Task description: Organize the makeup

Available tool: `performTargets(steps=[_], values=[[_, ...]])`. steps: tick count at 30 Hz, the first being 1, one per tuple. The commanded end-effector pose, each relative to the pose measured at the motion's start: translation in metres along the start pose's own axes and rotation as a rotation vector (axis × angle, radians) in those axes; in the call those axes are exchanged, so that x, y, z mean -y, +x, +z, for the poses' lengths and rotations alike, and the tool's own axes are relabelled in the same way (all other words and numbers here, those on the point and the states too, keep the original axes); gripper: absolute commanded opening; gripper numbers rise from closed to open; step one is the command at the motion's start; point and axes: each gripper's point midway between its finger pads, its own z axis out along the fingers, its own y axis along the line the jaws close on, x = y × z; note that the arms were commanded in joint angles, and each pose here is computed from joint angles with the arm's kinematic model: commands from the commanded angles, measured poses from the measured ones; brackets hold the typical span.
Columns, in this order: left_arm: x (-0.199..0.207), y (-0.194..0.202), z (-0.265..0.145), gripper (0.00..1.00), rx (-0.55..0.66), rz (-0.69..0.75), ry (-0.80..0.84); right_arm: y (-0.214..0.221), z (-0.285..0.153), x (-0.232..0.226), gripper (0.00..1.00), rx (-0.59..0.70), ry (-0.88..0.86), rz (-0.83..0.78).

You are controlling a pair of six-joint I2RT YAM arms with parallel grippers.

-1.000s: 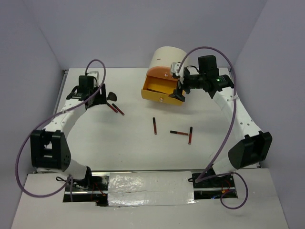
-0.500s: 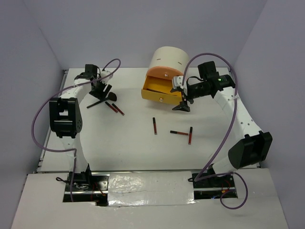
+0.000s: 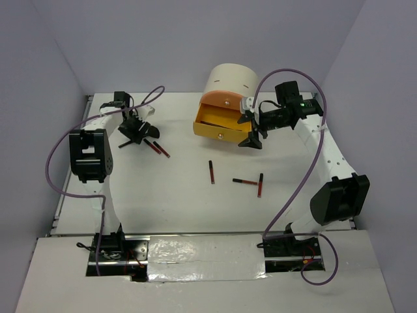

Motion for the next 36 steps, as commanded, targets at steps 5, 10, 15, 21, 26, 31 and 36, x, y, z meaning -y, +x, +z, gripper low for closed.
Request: performTargets(steps=[5,10,15,21,26,31,36], values=[[-0.003,0.009,0.017,0.63,-0.016,0.006,0.027,-0.017,-0.007,0.009,0.91,0.049,0.021,-0.02],[-0.01,0.013,0.025,0.54,-0.008,-0.034,0.026,-0.017,-0.01,0.004,0.9,0.051,0.032,-0.016],[-0.015,0.02,0.027,0.36,-0.008,-0.077,0.008,-0.019,-0.013,-0.003,0.9,0.055,0.034,-0.021],[-0.039,0.03,0.018,0.21,-0.02,-0.172,-0.112,-0.017,-0.014,-0.011,0.9,0.057,0.036,-0.021],[-0.064,0.013,-0.024,0.0,0.064,-0.25,-0.23,-0.018,-0.017,-0.018,0.89,0.059,0.052,-0.033],[-0.033,-0.042,-0.088,0.0,0.315,-0.186,-0.242,-0.015,-0.022,-0.021,0.88,0.044,0.095,-0.015],[0.031,-0.091,-0.13,0.0,0.496,-0.028,-0.192,-0.015,-0.029,-0.027,0.75,0.034,0.12,-0.017]])
